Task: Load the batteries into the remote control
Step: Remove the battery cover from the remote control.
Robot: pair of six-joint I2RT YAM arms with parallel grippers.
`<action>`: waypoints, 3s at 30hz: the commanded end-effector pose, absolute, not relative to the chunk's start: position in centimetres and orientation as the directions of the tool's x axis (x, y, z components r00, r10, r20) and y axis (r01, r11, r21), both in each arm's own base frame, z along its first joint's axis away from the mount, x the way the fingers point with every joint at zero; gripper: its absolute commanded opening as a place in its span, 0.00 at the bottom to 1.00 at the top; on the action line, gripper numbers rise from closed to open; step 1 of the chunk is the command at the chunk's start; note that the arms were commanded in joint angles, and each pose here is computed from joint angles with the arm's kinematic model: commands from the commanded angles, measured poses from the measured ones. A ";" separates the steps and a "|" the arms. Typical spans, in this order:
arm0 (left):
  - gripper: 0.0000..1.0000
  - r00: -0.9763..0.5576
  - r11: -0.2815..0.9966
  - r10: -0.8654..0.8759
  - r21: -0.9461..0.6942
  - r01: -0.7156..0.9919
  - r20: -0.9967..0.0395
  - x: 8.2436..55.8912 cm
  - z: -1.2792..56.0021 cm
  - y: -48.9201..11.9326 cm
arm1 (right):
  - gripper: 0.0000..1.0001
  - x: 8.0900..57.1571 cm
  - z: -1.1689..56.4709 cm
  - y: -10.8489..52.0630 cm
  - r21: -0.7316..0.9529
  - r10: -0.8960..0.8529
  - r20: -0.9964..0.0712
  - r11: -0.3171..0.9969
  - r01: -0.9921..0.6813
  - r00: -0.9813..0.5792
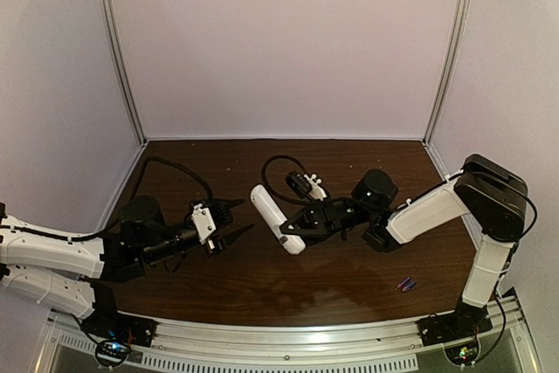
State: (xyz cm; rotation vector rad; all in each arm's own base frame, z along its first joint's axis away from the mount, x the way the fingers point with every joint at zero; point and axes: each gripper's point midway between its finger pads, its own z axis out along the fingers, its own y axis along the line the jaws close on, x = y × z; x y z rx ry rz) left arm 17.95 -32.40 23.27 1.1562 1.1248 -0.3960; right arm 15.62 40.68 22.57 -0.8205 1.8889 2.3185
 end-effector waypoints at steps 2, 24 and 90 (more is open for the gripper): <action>0.50 0.428 0.419 0.242 0.492 0.764 -0.871 18.1 24.4 -32.8 | 0.27 13.7 25.7 40.0 0.777 -0.231 -0.600 -0.397 -0.489 -0.766; 0.49 0.470 0.403 0.198 0.509 0.761 -0.860 17.2 25.9 -32.5 | 0.26 14.6 22.7 41.1 0.812 -0.248 -0.576 -0.282 -0.511 -0.779; 0.34 0.418 0.325 0.354 0.529 0.784 -0.837 17.9 21.7 -33.2 | 0.25 17.9 20.2 39.8 0.816 -0.226 -0.578 -0.134 -0.562 -0.784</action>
